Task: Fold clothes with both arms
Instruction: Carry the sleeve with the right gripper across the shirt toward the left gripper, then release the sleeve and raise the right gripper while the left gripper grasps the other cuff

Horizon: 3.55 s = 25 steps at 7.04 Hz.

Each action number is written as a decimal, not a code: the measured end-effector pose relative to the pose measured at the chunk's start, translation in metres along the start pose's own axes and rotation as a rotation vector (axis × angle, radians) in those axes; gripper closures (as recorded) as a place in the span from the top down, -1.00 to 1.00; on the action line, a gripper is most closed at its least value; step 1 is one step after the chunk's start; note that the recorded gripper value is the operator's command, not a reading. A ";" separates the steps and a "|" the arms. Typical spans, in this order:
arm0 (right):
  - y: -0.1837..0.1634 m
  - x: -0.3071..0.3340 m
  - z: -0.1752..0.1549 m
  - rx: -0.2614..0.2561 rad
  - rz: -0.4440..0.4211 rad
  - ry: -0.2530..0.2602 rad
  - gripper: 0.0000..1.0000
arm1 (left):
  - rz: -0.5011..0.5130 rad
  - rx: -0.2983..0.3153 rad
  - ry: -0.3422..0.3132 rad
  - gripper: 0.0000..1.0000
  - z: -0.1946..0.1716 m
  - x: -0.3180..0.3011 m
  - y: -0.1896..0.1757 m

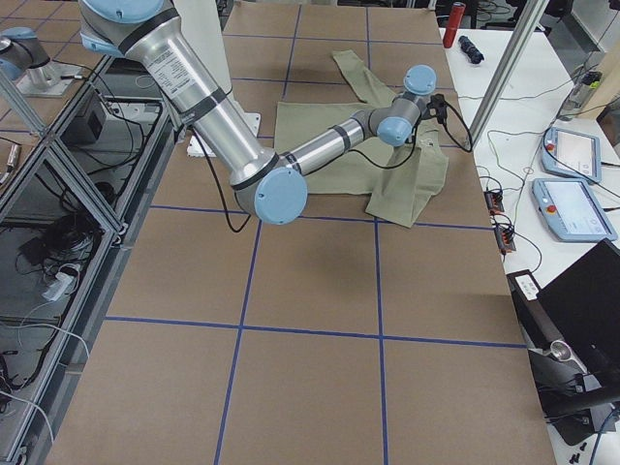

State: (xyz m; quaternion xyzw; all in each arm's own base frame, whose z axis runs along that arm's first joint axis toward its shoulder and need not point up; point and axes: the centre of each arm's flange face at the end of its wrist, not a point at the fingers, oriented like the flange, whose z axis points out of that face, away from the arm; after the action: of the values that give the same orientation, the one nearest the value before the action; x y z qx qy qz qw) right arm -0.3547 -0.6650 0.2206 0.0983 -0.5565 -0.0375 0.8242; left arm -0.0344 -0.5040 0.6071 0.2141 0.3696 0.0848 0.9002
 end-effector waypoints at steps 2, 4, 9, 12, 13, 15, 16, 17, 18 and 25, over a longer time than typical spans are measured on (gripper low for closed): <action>-0.028 -0.122 0.028 0.010 -0.072 -0.024 -1.00 | -0.001 -0.001 0.000 1.00 0.000 0.000 0.001; -0.005 -0.244 0.094 0.052 -0.147 0.011 -1.00 | -0.004 -0.004 0.001 1.00 0.001 -0.001 0.004; 0.072 -0.285 0.214 0.063 -0.192 0.150 -0.74 | -0.015 -0.018 0.052 1.00 0.003 0.000 0.012; 0.051 -0.307 0.223 0.246 -0.229 0.144 0.99 | -0.016 -0.019 0.051 1.00 0.005 -0.001 0.012; 0.051 -0.319 0.219 0.315 -0.235 0.127 0.99 | -0.018 -0.022 0.051 1.00 0.006 -0.002 0.012; 0.063 -0.334 0.224 0.355 -0.240 0.118 0.99 | -0.022 -0.027 0.050 1.00 0.008 -0.003 0.015; 0.066 -0.337 0.225 0.355 -0.232 0.113 0.99 | -0.028 -0.031 0.051 1.00 0.009 -0.005 0.016; 0.069 -0.337 0.228 0.349 -0.209 0.109 0.99 | -0.061 -0.034 0.050 1.00 0.011 -0.007 0.017; 0.073 -0.333 0.228 0.334 -0.179 0.106 0.98 | -0.116 -0.029 0.049 1.00 0.013 -0.006 0.017; 0.072 -0.227 0.080 -0.008 0.081 0.368 1.00 | -0.536 0.054 0.114 1.00 0.109 0.149 0.045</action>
State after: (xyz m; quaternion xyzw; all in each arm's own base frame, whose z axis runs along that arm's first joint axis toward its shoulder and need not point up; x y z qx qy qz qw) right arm -0.5177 -0.5650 0.0577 0.0779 -0.3997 0.0119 0.9132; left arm 0.1491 -0.4523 0.6029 0.1275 0.4655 -0.1545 0.8621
